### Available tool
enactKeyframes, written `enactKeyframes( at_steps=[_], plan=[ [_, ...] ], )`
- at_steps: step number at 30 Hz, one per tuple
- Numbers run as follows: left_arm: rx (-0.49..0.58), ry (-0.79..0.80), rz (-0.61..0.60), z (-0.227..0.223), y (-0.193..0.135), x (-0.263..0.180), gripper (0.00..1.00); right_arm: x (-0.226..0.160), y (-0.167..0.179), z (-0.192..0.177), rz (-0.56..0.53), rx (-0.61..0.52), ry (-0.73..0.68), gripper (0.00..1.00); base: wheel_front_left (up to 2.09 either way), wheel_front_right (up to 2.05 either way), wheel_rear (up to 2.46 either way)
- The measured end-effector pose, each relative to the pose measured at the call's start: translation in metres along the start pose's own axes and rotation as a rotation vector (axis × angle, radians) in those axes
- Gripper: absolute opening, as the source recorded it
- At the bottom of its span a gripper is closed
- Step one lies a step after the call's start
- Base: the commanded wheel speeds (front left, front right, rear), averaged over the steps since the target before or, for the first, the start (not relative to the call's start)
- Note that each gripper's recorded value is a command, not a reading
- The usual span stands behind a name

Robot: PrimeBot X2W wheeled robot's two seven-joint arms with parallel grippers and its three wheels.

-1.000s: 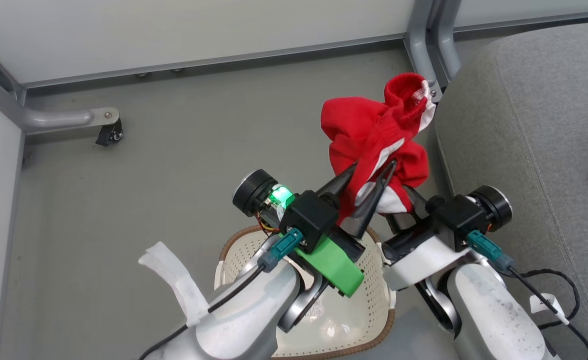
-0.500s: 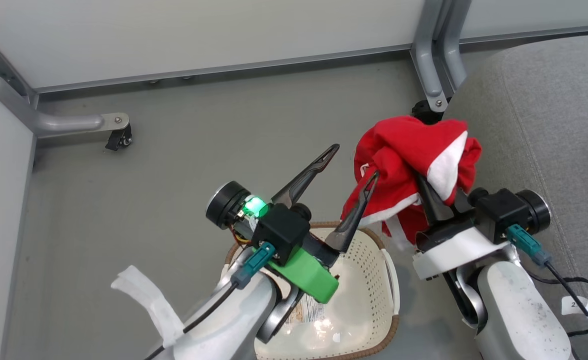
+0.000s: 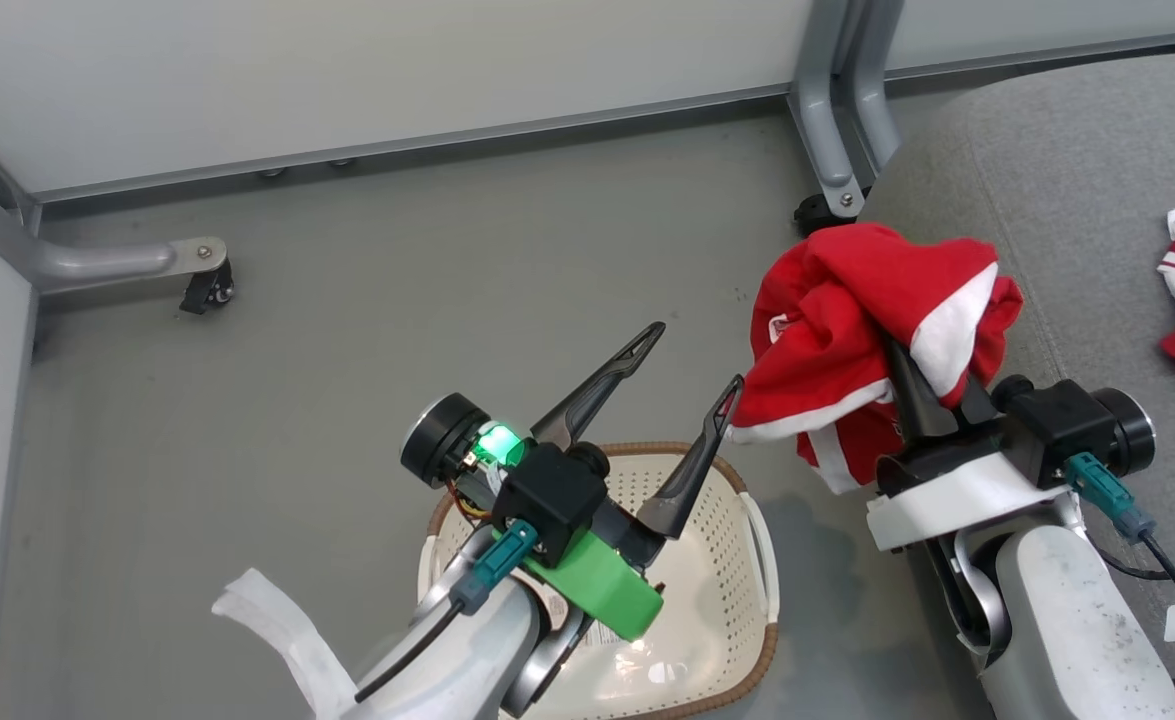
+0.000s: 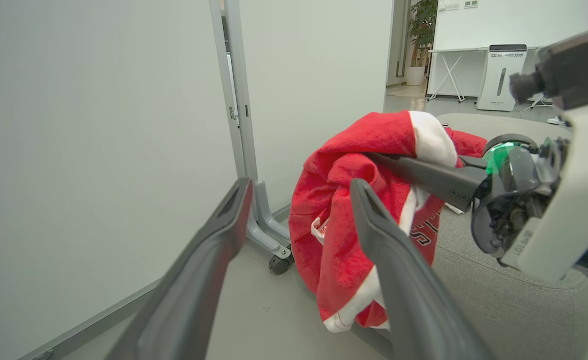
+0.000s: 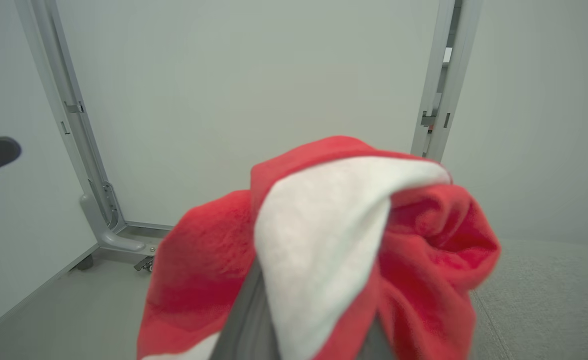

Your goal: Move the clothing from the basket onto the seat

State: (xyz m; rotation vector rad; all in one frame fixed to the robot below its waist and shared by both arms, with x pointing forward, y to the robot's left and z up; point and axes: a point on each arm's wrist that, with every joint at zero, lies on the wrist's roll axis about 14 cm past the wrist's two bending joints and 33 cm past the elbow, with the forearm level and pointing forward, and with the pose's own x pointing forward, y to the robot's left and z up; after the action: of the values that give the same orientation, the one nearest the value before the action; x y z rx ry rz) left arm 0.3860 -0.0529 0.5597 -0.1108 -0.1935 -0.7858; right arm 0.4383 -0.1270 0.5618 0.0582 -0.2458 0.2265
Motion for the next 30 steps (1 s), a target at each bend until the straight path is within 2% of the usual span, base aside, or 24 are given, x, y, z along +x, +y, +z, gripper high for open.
enactKeyframes(
  at_steps=[14,30],
  plan=[
    [-0.058,0.032,-0.187,-0.026,-0.046,0.025,1.0,-0.034,-0.076,0.014,-0.217,-0.078,-0.004,0.0,0.0,0.0,0.0],
    [-0.135,0.066,-0.4,-0.052,-0.101,0.048,1.0,-0.11,-0.145,0.018,-0.477,-0.139,0.063,0.0,0.0,0.0,0.0]
  ],
)
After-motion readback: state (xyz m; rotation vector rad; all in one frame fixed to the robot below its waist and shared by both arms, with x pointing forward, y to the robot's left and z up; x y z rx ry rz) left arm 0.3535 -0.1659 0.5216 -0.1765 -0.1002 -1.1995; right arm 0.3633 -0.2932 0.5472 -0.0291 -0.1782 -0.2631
